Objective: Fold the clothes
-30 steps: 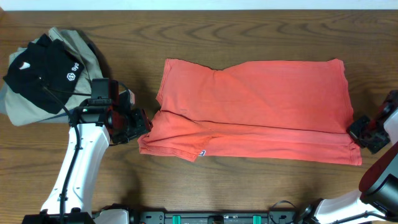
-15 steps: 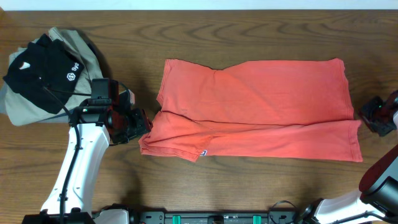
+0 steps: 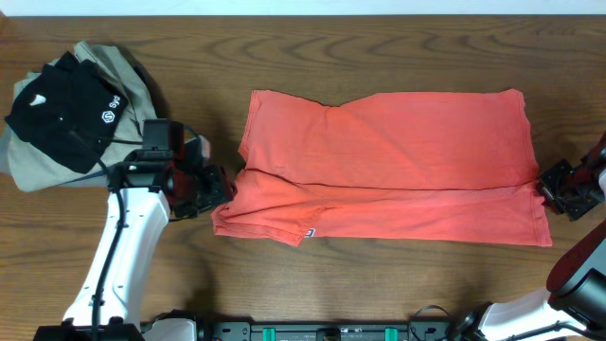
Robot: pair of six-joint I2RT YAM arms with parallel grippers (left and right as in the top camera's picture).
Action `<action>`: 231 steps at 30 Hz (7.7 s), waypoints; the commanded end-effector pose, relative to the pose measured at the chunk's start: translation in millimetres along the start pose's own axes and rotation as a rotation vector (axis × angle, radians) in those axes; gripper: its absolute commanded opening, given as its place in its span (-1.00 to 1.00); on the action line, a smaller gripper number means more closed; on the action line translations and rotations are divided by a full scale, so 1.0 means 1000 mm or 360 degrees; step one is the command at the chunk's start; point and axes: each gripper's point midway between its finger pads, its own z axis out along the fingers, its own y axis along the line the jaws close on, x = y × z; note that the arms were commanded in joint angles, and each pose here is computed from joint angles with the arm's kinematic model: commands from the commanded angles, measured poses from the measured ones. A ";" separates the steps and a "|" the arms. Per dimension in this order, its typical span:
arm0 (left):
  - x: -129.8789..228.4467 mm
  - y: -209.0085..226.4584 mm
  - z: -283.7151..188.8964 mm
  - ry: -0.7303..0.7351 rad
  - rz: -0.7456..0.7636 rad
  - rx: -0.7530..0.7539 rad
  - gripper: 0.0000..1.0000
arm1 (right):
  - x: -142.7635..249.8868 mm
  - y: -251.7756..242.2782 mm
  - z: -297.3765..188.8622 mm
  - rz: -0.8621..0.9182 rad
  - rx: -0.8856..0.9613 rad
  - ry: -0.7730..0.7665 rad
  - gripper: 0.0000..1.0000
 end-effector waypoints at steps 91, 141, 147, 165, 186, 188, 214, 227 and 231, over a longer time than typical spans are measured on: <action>0.123 -0.057 0.102 0.0616 0.1098 -0.0490 0.17 | 0.039 -0.019 0.041 -0.0062 0.0045 0.0111 -0.32; -0.037 -0.027 0.031 0.0116 0.0286 -0.0723 0.45 | 0.028 -0.014 0.037 -0.0152 0.0016 0.0055 -0.22; -0.038 0.008 0.034 0.0190 -0.0101 -0.0579 0.53 | 0.018 -0.009 0.030 -0.0270 0.0002 0.0012 -0.14; 0.047 0.052 0.093 0.0503 -0.0292 -0.0347 0.21 | 0.011 -0.049 0.028 -0.0422 0.0363 -0.0040 -0.10; 0.088 0.098 0.046 0.0701 -0.0533 -0.0690 0.17 | 0.037 -0.099 0.025 -0.0184 0.0614 0.0099 -0.03; 0.062 0.089 0.034 0.0564 -0.0517 -0.0628 0.20 | 0.025 -0.081 0.017 -0.0225 0.0510 0.0048 0.06; -0.173 -0.016 0.094 -0.0384 0.0072 0.0279 0.73 | 0.021 0.058 -0.097 -0.0808 -0.0193 -0.0348 0.31; -0.171 -0.032 0.137 -0.0375 0.0177 0.0299 -0.06 | 0.029 0.054 -0.095 -0.0804 -0.0177 -0.0288 0.19; -0.175 -0.025 0.134 -0.0387 0.0154 0.0293 -0.63 | 0.025 0.056 -0.095 -0.0807 -0.0183 -0.0317 0.08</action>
